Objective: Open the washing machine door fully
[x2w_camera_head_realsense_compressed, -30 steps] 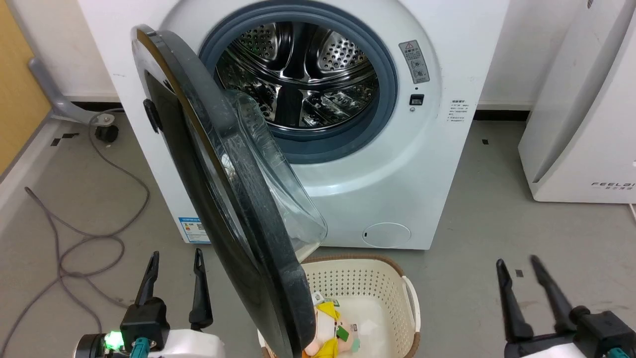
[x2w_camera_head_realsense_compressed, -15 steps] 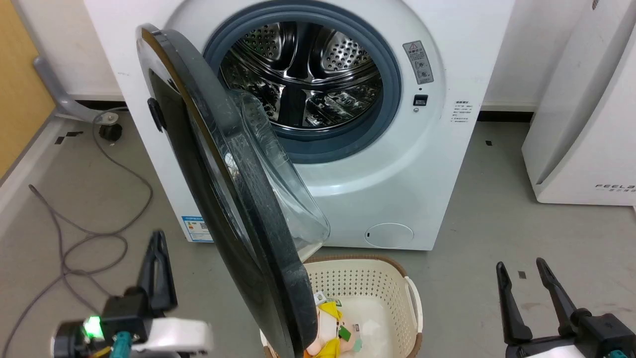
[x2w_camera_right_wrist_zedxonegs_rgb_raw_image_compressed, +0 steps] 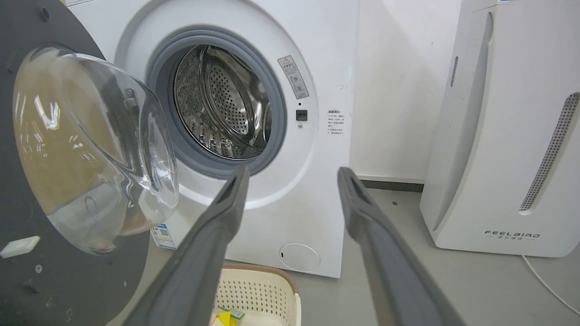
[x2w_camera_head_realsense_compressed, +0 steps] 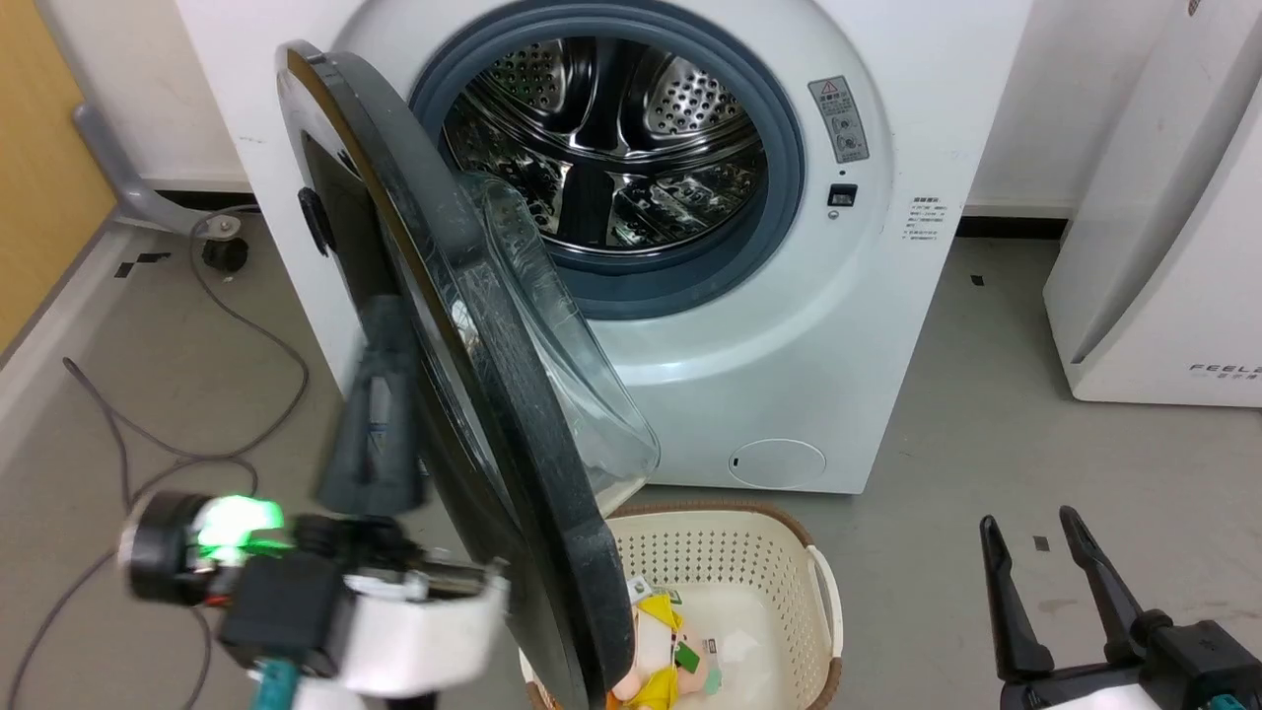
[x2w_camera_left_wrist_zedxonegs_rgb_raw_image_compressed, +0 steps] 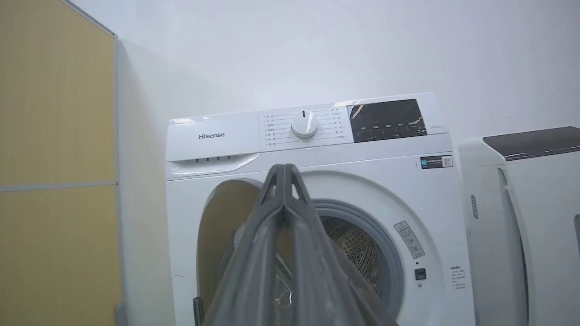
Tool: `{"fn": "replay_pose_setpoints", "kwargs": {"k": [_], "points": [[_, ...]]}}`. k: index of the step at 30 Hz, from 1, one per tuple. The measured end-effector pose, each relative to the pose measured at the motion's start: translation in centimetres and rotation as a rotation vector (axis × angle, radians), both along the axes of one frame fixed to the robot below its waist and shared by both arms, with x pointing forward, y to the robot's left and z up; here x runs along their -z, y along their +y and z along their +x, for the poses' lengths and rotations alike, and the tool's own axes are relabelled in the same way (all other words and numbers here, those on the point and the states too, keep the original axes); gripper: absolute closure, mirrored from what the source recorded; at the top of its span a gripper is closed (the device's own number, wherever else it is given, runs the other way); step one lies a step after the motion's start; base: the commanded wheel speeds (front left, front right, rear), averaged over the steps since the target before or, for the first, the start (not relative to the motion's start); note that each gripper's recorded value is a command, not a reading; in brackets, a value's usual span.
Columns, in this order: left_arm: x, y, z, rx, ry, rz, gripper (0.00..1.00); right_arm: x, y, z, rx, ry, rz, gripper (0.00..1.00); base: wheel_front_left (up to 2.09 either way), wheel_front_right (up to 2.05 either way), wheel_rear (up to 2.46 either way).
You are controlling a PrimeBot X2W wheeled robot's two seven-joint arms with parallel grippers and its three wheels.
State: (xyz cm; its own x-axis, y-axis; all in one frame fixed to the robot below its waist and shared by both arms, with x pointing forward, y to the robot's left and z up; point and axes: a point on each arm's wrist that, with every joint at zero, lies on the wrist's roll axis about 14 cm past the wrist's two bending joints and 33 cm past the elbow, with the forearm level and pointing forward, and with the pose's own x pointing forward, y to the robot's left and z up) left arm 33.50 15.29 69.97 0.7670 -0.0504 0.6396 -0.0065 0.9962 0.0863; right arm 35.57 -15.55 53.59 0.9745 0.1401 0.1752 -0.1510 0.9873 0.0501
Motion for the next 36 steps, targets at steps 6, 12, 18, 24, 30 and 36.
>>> {"fn": "replay_pose_setpoints", "kwargs": {"k": [6,12,18,24,30,36], "points": [[-0.8,-4.4,-1.0,0.156,-0.033,0.029,1.0,0.0,0.0,0.0,-0.001,0.0,0.005,0.0,0.0,0.0,0.0],[-0.8,-9.2,-2.3,0.328,-0.037,0.062,1.0,0.1,0.2,0.1,-0.007,0.005,0.004,0.0,0.0,0.0,0.0],[0.8,-13.0,-3.3,0.467,0.01,0.084,1.0,0.2,0.5,0.2,-0.014,0.007,0.005,0.0,0.0,0.0,0.0],[3.1,-15.4,-3.8,0.545,0.084,0.098,1.0,0.3,0.6,0.3,-0.017,0.009,0.005,0.0,0.0,0.0,0.0],[6.2,-16.7,-4.1,0.587,0.189,0.107,1.0,0.4,0.8,0.4,-0.024,0.014,0.005,0.0,0.0,0.0,0.0],[9.7,-16.6,-3.6,0.563,0.302,0.111,1.0,0.8,1.1,0.7,-0.033,0.026,0.005,0.0,0.0,0.0,0.0]]}}
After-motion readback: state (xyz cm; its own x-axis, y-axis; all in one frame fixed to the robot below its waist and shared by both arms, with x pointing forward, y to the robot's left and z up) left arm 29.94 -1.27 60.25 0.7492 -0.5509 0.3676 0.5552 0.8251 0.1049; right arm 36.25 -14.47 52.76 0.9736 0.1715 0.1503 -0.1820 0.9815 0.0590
